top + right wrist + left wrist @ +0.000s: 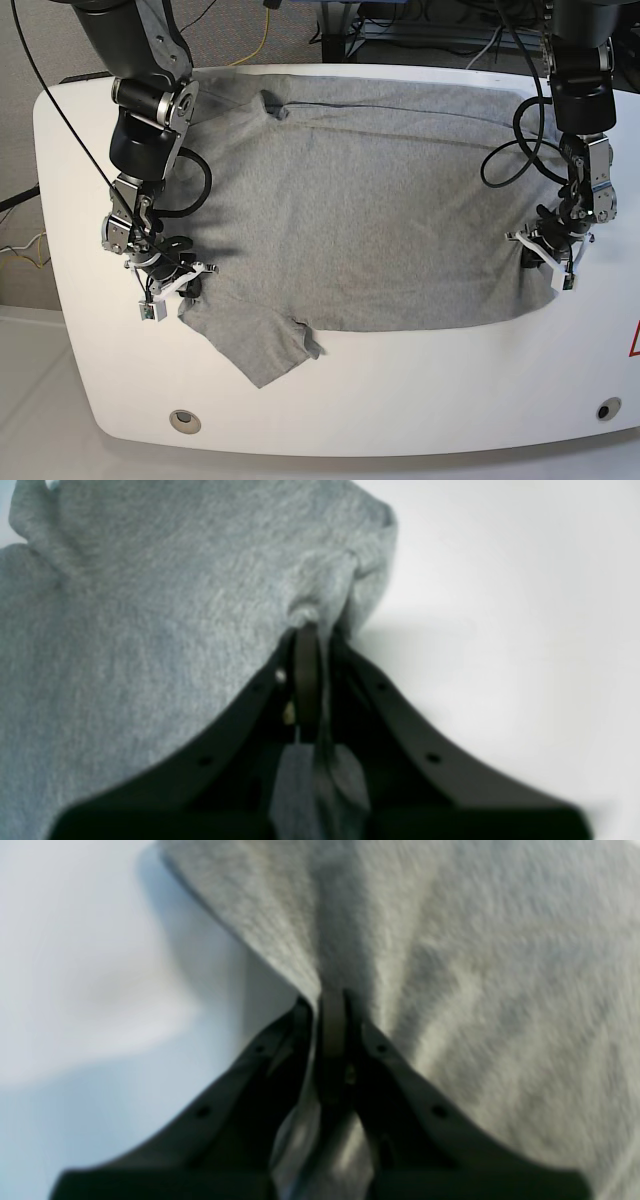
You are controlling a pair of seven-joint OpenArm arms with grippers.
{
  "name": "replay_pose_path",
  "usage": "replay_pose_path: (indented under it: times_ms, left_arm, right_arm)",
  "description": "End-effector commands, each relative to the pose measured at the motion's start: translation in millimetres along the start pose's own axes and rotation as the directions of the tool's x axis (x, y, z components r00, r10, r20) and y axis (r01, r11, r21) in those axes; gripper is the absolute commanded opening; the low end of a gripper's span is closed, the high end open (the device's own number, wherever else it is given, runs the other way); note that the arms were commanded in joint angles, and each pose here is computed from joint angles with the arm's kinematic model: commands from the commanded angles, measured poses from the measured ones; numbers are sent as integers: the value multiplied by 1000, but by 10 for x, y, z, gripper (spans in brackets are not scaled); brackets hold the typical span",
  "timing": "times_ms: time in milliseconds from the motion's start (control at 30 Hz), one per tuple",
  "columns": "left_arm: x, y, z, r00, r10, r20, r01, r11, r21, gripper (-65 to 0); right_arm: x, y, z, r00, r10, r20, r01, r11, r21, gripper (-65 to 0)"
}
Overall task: Fold the T-shirt properly
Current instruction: 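Lift the hem with both grippers and start folding toward the collar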
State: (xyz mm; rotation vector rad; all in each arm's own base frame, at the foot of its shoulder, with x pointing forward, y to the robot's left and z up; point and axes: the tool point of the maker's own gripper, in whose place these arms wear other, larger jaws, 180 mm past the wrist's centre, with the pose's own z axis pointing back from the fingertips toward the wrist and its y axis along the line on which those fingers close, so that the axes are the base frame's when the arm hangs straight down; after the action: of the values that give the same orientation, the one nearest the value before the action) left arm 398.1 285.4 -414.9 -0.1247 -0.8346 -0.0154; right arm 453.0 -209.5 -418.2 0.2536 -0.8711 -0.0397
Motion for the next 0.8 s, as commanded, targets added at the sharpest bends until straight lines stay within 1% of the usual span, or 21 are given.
replay_pose_path:
  times_ms: [0, 100, 200, 300, 400, 533, 633, 767]
  left_arm:
    - [268, 15, 59, 998, -32, 51, 32, 999, 4, -634]
    - [350, -18, 83, 997, -48, 64, 48, 999, 1, -634]
    - [340, -27, 89, 997, -52, 50, 52, 999, -1, -634]
    - [340, -32, 97, 998, -56, 40, 56, 998, -1, -634]
    - [404, -53, 119, 996, -66, 52, 67, 998, -3, -634]
    - [459, -84, 152, 994, -84, 67, 85, 996, -2, -634]
    - [451, -112, 177, 994, -98, 58, 98, 995, -4, -634]
    - [502, -165, 225, 991, -123, 55, 124, 992, -8, -634]
  right_arm:
    - [340, 2, 41, 997, 27, 67, -27, 1000, -4, -650]
    - [359, 74, 37, 998, 33, 59, -34, 999, 4, -650]
    - [485, 99, 88, 995, 56, 82, -56, 998, -4, -650]
    - [554, 83, 137, 994, 74, 85, -73, 997, -17, -650]
    - [578, 72, 168, 994, 85, 72, -84, 996, -24, -650]
    - [696, 63, 240, 991, 109, 82, -106, 994, -41, -650]
    - [682, 38, 290, 990, 123, 69, -119, 991, -54, -650]
    - [705, 10, 370, 986, 144, 80, -138, 988, -74, -650]
